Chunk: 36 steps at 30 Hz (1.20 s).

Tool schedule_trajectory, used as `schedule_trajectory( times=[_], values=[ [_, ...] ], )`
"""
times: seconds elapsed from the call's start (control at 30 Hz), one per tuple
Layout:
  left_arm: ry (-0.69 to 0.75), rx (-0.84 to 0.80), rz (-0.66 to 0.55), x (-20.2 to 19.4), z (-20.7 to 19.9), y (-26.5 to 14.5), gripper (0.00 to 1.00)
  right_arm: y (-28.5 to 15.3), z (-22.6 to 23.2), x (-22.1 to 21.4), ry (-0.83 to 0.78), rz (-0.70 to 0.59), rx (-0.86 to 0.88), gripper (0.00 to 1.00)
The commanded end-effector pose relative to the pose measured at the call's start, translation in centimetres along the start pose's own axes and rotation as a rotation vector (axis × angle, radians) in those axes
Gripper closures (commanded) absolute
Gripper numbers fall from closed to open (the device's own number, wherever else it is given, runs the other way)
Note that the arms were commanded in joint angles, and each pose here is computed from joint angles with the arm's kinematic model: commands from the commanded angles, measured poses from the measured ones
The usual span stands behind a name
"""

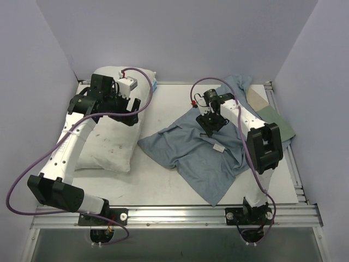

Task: Put the pillow into the pillowcase

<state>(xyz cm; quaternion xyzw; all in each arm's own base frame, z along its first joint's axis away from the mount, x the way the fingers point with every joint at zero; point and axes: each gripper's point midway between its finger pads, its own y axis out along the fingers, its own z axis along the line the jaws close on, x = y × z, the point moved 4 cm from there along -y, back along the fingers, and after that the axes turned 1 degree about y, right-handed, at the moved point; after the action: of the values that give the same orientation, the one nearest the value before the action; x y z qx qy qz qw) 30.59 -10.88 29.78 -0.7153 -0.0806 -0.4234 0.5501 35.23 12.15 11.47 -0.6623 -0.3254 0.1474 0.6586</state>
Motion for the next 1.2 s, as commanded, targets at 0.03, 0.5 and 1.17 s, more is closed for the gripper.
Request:
schedule_trajectory(
  times=[0.03, 0.5, 1.17],
  values=[
    [-0.026, -0.029, -0.015, -0.4, -0.5, -1.4, 0.03, 0.9, -0.4, 0.7, -0.005, 0.024, -0.033, 0.51],
    [0.065, -0.216, 0.02, -3.4, -2.7, 0.4, 0.03, 1.2, -1.0, 0.7, -0.031, 0.014, -0.069, 1.0],
    [0.659, -0.439, 0.2, -9.5, -14.5, 19.2, 0.35, -9.8, -2.9, -1.5, 0.261, -0.251, 0.221, 1.0]
  ],
)
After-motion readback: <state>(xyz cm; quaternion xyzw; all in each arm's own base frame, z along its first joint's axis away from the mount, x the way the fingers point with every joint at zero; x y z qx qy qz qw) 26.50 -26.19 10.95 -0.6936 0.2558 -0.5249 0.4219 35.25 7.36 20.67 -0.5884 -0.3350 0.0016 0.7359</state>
